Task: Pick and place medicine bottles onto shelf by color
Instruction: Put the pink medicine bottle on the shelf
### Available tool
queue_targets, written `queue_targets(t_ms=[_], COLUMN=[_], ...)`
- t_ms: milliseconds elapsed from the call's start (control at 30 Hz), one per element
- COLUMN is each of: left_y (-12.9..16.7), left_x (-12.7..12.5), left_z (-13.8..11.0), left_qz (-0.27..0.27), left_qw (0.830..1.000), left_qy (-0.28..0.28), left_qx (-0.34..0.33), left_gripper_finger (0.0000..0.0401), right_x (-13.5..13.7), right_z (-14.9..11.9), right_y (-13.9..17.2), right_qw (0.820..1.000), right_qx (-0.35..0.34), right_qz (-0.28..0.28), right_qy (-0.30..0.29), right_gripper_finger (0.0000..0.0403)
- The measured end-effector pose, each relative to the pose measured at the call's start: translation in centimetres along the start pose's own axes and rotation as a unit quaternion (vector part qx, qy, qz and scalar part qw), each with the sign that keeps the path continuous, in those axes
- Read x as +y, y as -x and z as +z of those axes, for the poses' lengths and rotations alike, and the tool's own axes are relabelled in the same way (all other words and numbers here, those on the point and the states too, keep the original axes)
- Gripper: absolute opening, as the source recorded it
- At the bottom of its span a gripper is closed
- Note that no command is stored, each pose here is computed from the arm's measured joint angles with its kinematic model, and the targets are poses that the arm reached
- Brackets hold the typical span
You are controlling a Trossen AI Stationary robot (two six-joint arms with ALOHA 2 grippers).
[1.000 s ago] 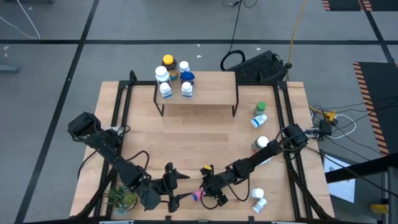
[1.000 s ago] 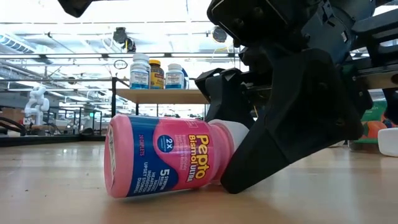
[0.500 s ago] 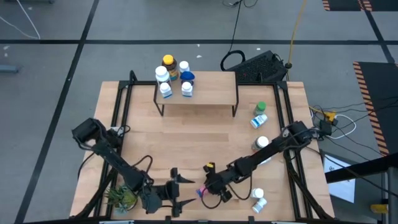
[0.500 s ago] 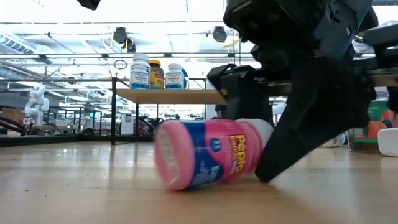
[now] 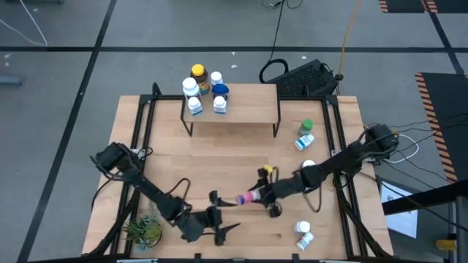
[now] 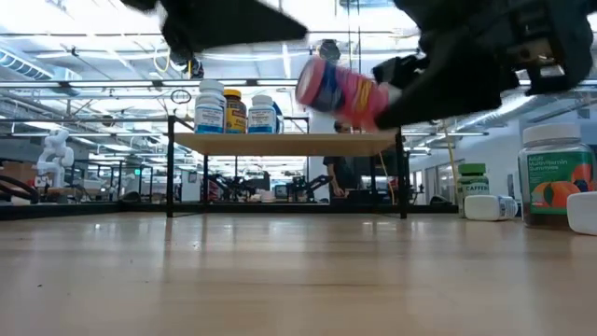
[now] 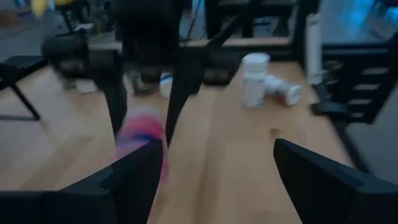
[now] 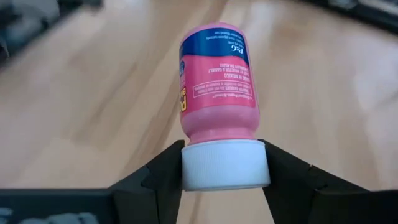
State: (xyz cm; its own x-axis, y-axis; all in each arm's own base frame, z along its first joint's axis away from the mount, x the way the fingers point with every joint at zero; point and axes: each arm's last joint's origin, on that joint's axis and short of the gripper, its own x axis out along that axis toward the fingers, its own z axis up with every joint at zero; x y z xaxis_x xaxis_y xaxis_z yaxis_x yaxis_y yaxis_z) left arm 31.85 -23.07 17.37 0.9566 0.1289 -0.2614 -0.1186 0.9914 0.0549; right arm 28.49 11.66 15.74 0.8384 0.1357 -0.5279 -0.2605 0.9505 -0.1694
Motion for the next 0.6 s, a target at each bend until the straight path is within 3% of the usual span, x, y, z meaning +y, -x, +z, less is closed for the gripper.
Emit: queue_targets(t_ms=[133,367,600], left_y=[-1.7,-2.9,-4.5], left_x=[0.4,-0.8,1.2], left_z=[-0.5,2.6,3.3], left_qz=[0.030,0.088,0.107], left_qw=[1.000,0.984,0.965], left_qy=[-0.008,-0.154,-0.229], left_qx=[0.004,0.014,0.072], left_gripper_finger=[0.0310,0.0310,0.0310], right_x=[-1.1,-2.2,-2.2], right_z=[-1.2,-2.4,-2.1], right_y=[1.6,2.7,2.7], right_qw=[0.999,0.997,0.991], right_qx=[-0.037,-0.042,-0.057], right_qz=[-0.010,-0.014,0.024], right_qy=[-0.034,-0.071,-0.121], right_gripper_finger=[0.0178,0.0178,0.0178])
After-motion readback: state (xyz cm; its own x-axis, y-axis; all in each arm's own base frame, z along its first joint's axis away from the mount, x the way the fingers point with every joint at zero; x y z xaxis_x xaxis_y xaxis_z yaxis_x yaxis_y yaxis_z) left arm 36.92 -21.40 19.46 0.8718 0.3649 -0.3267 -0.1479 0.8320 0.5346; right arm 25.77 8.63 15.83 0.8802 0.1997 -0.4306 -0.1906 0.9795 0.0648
